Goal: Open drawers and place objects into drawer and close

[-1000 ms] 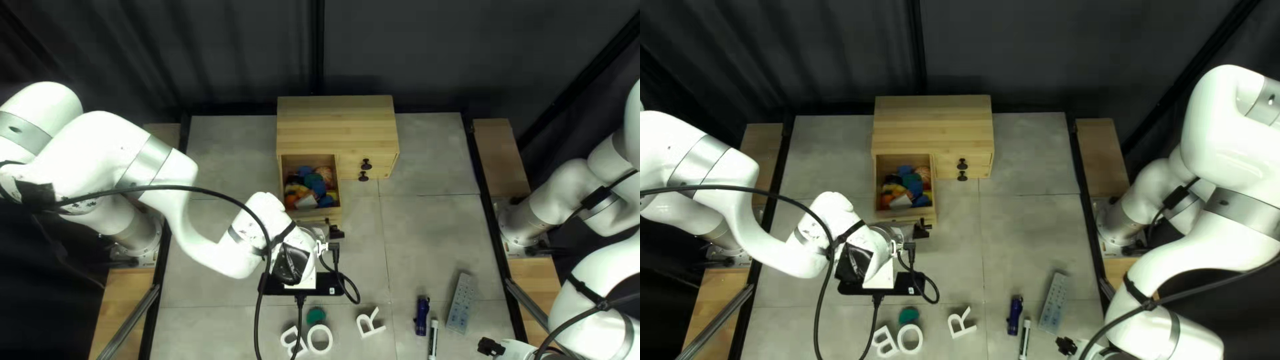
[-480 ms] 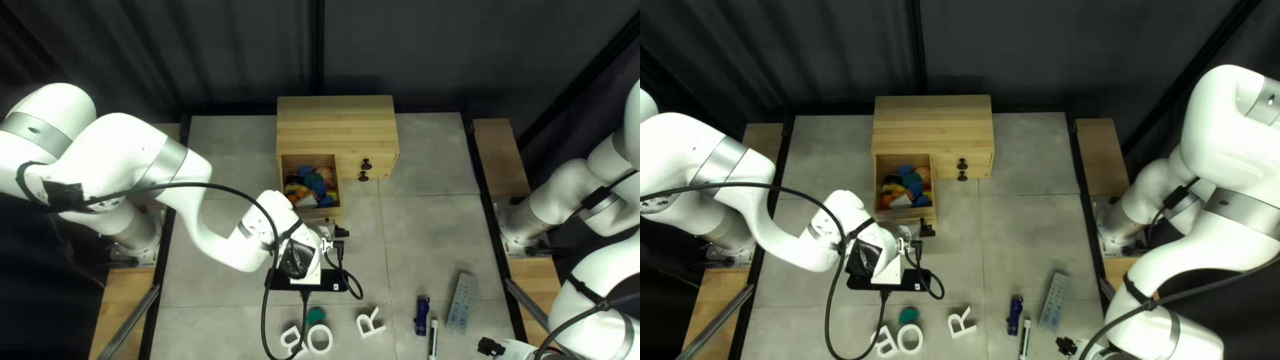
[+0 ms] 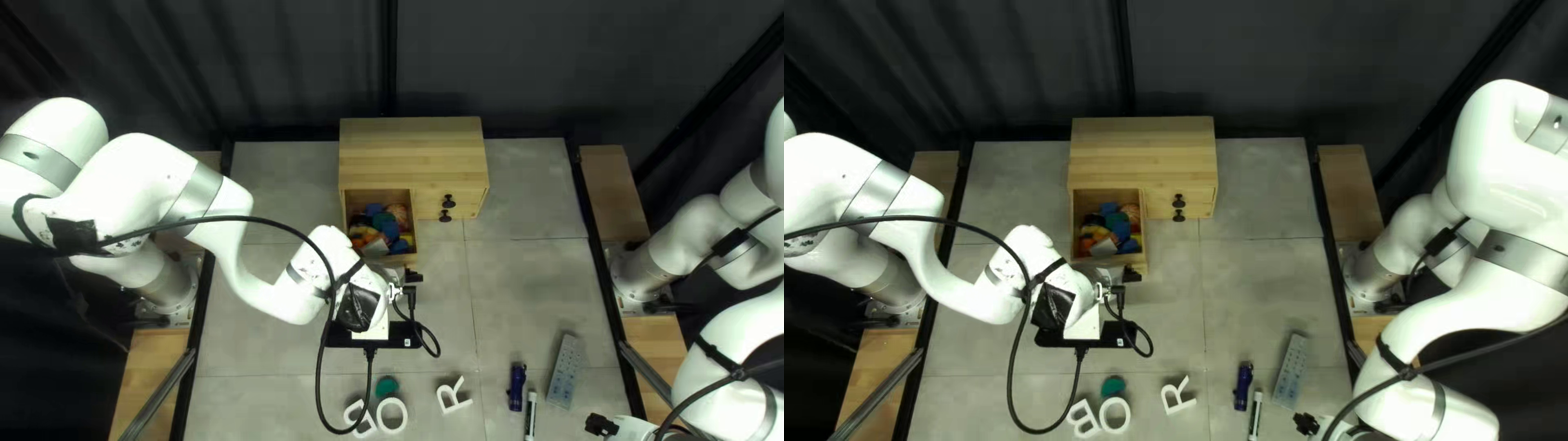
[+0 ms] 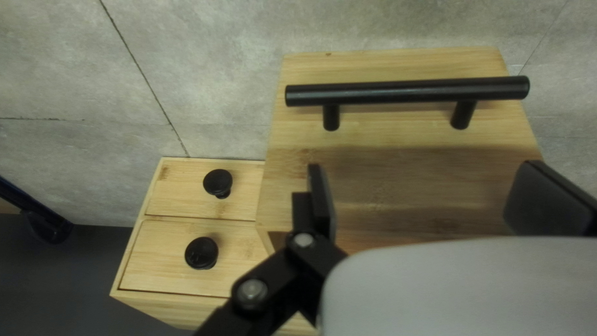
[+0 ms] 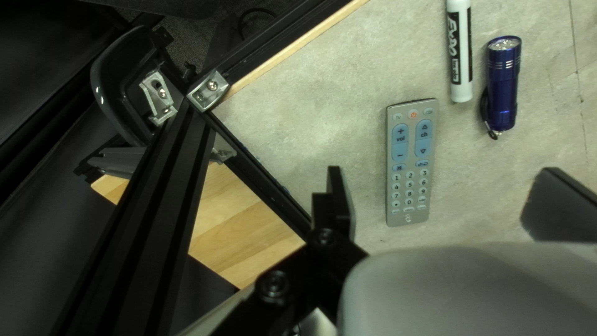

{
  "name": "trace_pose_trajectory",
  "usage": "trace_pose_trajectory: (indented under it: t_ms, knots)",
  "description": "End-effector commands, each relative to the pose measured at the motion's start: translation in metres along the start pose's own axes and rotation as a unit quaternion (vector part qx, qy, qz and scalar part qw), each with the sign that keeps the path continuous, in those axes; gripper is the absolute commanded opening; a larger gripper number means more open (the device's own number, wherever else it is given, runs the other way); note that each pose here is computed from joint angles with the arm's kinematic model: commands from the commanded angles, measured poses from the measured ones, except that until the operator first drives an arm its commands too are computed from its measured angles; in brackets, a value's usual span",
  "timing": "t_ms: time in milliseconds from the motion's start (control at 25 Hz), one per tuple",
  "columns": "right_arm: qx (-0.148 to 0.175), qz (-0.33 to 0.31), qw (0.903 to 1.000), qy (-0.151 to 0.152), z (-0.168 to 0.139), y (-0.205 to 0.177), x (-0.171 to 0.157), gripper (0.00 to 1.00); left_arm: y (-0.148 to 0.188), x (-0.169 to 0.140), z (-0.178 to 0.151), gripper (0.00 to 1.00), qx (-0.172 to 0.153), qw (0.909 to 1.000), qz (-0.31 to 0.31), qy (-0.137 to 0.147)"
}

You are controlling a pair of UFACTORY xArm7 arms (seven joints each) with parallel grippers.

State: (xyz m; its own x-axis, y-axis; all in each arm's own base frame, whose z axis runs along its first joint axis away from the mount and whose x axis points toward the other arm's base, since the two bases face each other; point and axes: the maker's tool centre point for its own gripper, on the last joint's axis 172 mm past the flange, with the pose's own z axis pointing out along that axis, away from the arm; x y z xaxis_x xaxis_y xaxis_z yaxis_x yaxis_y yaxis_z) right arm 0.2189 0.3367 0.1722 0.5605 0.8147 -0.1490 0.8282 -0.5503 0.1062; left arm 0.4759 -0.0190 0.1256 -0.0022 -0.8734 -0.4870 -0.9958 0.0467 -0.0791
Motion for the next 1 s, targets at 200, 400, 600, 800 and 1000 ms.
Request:
trace_pose_trajectory:
  t_ms: [200, 400, 600, 800, 1000]
  knots:
    - [0.0, 0.0, 1.0, 0.0, 0.0, 0.0, 0.0, 1.0, 0.002, -0.003, 0.002, 1.0, -0.004, 1.0, -0.007, 0.002]
    - [0.0, 0.0, 1.0, 0.0, 0.0, 0.0, 0.0, 1.0, 0.003, -0.008, 0.003, 1.0, -0.007, 0.9999, -0.01, -0.001]
    - [0.0, 0.0, 1.0, 0.0, 0.0, 0.0, 0.0, 1.0, 0.003, -0.012, 0.003, 1.0, -0.01, 0.9999, -0.013, -0.003]
    - [0.0, 0.0, 1.0, 0.0, 0.0, 0.0, 0.0, 1.0, 0.004, -0.016, 0.001, 1.0, -0.012, 0.9998, -0.014, -0.005]
    - [0.0, 0.0, 1.0, 0.0, 0.0, 0.0, 0.0, 1.0, 0.004, -0.018, -0.003, 1.0, -0.013, 0.9998, -0.015, -0.005]
